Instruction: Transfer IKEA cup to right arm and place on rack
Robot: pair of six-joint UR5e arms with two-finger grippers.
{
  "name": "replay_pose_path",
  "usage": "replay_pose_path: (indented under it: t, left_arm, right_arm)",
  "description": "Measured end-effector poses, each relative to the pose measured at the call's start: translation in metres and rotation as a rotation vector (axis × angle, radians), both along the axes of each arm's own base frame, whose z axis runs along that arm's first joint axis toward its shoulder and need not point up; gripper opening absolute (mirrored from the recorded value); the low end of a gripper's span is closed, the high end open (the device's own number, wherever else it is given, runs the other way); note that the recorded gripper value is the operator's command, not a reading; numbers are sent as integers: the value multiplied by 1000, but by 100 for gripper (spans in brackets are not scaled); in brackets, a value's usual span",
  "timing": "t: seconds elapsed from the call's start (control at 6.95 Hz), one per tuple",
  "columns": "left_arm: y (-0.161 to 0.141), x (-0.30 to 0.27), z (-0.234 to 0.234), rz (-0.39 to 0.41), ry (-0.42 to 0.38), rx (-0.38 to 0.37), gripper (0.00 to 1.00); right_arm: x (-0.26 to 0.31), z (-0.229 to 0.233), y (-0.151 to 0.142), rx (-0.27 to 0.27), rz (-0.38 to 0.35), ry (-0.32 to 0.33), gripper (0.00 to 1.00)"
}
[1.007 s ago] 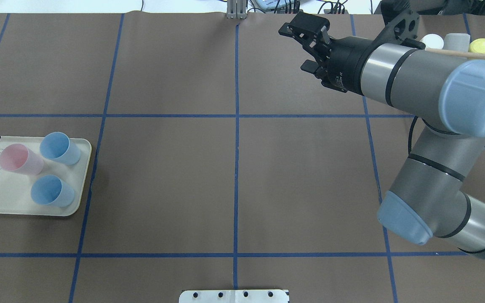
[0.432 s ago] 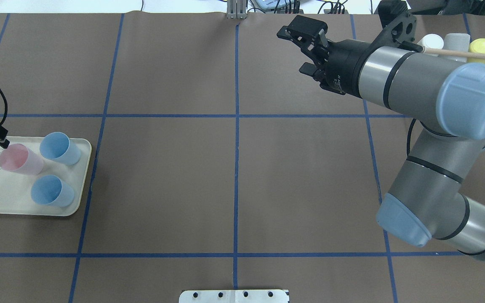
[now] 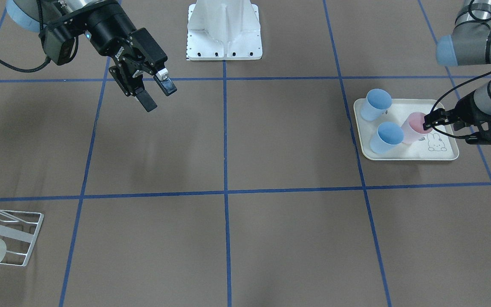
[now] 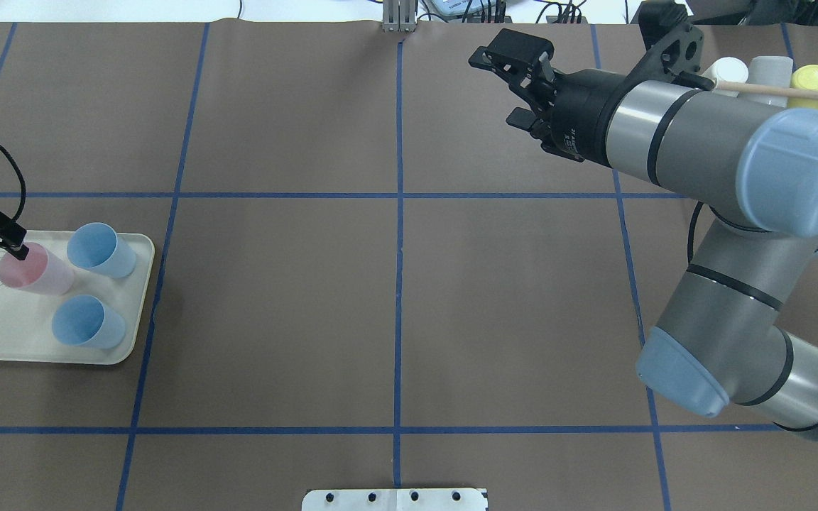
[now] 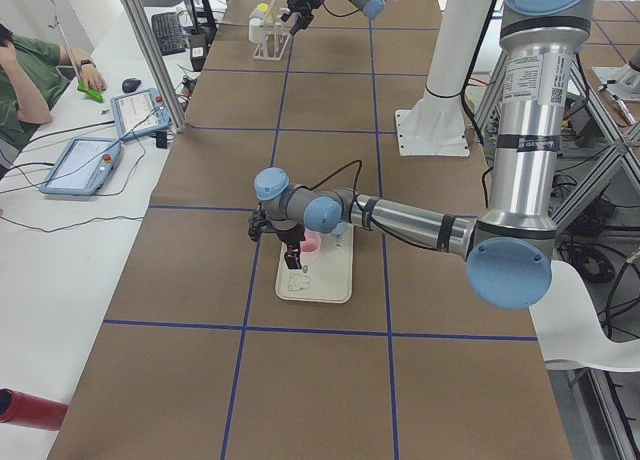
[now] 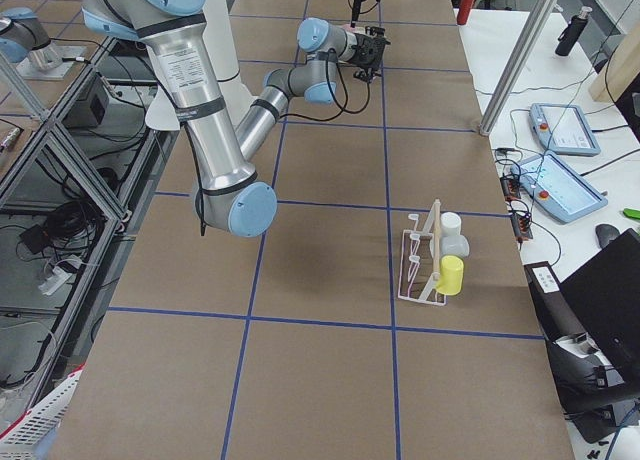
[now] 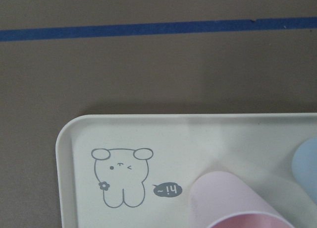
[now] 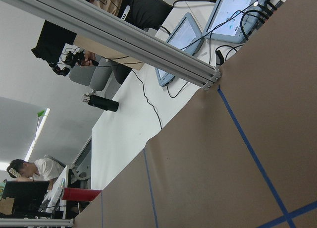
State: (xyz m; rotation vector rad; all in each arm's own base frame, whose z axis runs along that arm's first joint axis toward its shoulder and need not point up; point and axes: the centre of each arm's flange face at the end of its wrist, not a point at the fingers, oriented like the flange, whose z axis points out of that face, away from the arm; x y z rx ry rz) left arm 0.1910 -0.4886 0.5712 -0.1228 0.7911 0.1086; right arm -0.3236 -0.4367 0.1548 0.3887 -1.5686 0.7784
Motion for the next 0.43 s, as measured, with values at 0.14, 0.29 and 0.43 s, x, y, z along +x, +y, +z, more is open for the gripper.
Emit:
replay_pose_path:
  t: [0.14,0.29,0.43]
  left_arm:
    - [3,8,2,15,-4,-2,66]
    - [6,13,4,26,-6,-6,1]
    - [7,16,5,31,-5,-8,0]
  right_arm:
    - [0,0,0,0,0,0,100]
    - [0,1,0,0,0,1,100]
    - [0,1,0,0,-1,2,100]
